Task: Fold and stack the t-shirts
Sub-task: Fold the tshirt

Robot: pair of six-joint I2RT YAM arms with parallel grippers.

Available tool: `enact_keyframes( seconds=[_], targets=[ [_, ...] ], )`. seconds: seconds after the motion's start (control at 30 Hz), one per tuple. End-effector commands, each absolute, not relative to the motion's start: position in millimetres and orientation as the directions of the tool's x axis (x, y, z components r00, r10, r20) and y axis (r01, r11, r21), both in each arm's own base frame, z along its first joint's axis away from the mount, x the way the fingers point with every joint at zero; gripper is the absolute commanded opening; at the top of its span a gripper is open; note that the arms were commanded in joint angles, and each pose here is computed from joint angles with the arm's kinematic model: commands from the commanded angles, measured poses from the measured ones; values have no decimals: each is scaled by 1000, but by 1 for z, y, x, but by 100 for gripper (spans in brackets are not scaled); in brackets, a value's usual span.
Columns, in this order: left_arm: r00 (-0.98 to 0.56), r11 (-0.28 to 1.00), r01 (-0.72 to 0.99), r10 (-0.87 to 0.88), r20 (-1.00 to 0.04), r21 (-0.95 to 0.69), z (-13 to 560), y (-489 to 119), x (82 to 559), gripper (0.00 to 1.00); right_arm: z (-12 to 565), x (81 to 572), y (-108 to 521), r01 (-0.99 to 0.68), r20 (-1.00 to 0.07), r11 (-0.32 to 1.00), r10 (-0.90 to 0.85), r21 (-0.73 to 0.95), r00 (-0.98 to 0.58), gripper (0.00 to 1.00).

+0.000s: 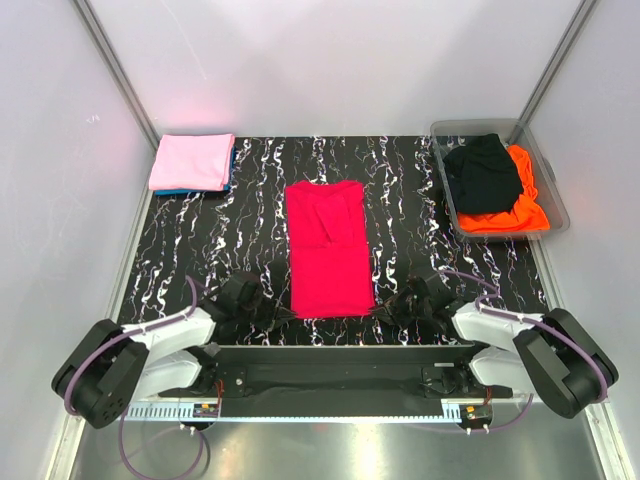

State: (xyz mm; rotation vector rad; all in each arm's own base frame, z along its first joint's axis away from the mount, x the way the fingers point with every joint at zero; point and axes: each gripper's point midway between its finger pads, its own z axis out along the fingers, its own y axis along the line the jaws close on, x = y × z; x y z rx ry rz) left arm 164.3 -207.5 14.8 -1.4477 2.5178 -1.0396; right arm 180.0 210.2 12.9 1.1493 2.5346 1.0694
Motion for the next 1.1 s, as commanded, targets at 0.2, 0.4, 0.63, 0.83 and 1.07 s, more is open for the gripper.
enact_keyframes(
  seconds=[0.2,0.4,0.63,0.83,1.07],
  targets=[
    [-648,429,-683,-730,218,-592,22,-208,158,0,9,161,204,518,82,557,626,650,-776,0],
    [-687,449,-633,-701,191,-631,39,-203,147,0,31,150,206,442,58,575,563,688,-824,0],
    [-743,445,-573,-636,208,-688,56,-204,127,0,64,130,216,337,20,604,469,722,-883,0],
    [-740,415,-546,-646,187,-727,78,-193,114,0,78,110,217,316,18,594,451,740,-892,0],
    [-746,399,-527,-640,184,-751,92,-184,98,0,89,93,222,306,28,585,435,751,-900,0]
  ],
)
